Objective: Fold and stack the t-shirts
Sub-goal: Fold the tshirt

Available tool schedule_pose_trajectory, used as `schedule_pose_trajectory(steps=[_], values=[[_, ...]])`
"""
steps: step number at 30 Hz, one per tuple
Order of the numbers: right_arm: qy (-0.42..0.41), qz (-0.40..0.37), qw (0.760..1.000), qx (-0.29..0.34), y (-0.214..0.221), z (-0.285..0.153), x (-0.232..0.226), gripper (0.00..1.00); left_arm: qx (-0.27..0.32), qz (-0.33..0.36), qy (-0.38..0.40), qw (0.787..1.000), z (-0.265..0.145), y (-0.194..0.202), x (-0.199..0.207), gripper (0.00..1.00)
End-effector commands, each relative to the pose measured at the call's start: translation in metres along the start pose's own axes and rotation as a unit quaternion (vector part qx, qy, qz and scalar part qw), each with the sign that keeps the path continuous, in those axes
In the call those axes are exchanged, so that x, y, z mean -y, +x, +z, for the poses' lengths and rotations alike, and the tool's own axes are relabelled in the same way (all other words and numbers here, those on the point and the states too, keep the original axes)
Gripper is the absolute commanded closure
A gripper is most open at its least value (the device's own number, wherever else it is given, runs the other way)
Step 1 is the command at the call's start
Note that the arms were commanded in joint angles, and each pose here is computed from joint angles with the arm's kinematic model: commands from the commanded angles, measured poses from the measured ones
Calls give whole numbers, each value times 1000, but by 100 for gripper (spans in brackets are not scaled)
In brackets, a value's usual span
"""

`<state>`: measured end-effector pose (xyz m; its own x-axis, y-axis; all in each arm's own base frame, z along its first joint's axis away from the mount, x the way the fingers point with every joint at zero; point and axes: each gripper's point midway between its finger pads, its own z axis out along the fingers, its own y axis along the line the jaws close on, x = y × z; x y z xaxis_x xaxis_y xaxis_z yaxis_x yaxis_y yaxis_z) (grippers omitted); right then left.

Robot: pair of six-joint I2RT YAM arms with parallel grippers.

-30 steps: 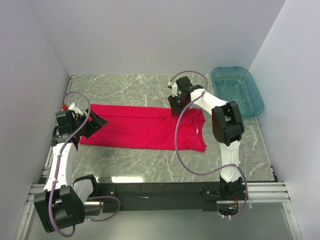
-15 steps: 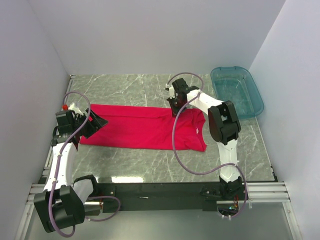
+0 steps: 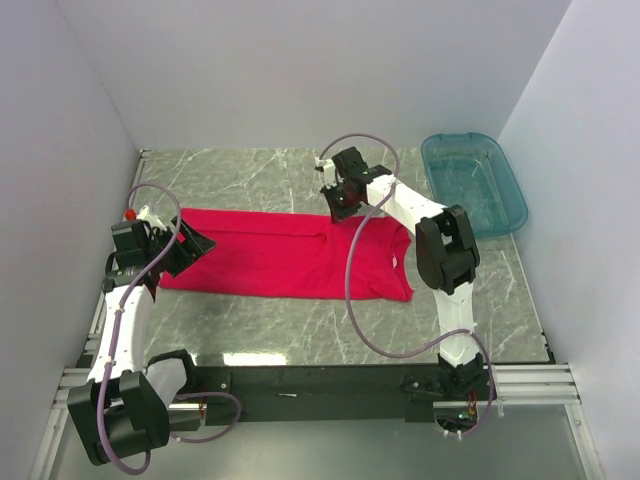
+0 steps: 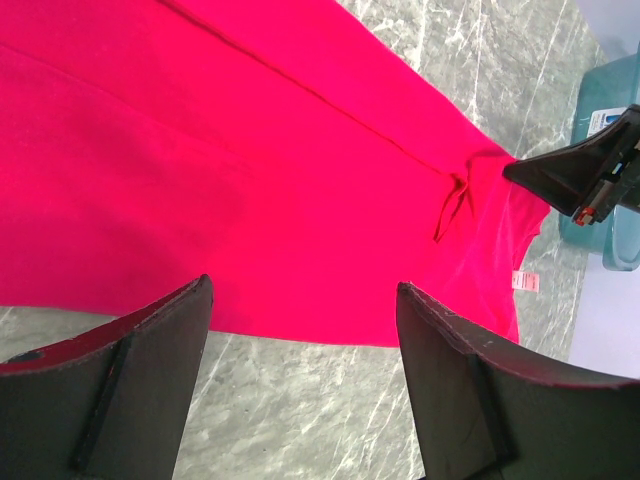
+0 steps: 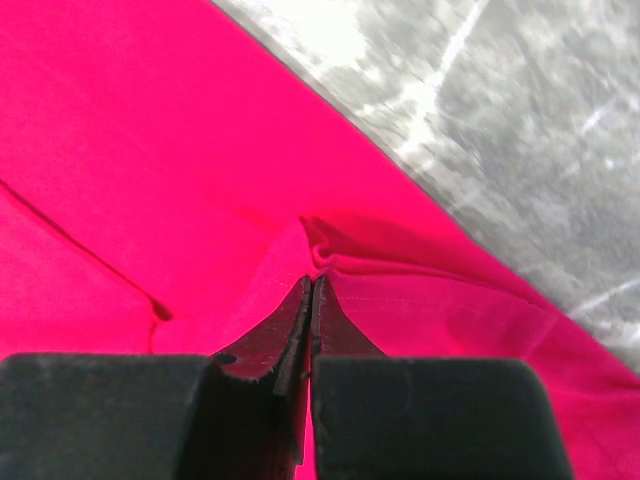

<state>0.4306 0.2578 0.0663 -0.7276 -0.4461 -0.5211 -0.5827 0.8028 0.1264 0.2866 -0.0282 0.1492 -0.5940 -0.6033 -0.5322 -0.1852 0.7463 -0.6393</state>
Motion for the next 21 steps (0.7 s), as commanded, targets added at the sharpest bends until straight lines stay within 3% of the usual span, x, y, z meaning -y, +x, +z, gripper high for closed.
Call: schedule_pose_trajectory(steps=[1, 3, 4, 6, 7, 10, 15, 16, 21], values=[[1, -26, 999, 47, -36, -23, -11, 98, 11, 25, 20, 999, -1, -4, 8, 21], [28, -23, 999, 40, -35, -19, -2, 92, 9, 25, 19, 999, 0, -4, 7, 21], [45, -21, 998, 39, -36, -20, 2, 79, 10, 24, 19, 999, 0, -4, 7, 21], [77, -20, 996, 40, -36, -22, 16, 67, 8, 24, 20, 999, 0, -3, 7, 21], [87, -21, 995, 42, -34, -21, 20, 56, 8, 25, 21, 999, 0, -3, 7, 21], [106, -21, 992, 58, -36, -33, 29, 43, 9, 26, 23, 999, -1, -4, 9, 21], [66, -33, 996, 52, -28, -49, 30, 43, 8, 26, 23, 999, 0, -3, 8, 21], [24, -43, 998, 39, -18, -51, 25, 44, 7, 26, 25, 999, 0, -3, 9, 21], [12, -15, 1000, 16, 10, -46, 59, 48, 3, 27, 30, 999, 1, -1, 11, 21]])
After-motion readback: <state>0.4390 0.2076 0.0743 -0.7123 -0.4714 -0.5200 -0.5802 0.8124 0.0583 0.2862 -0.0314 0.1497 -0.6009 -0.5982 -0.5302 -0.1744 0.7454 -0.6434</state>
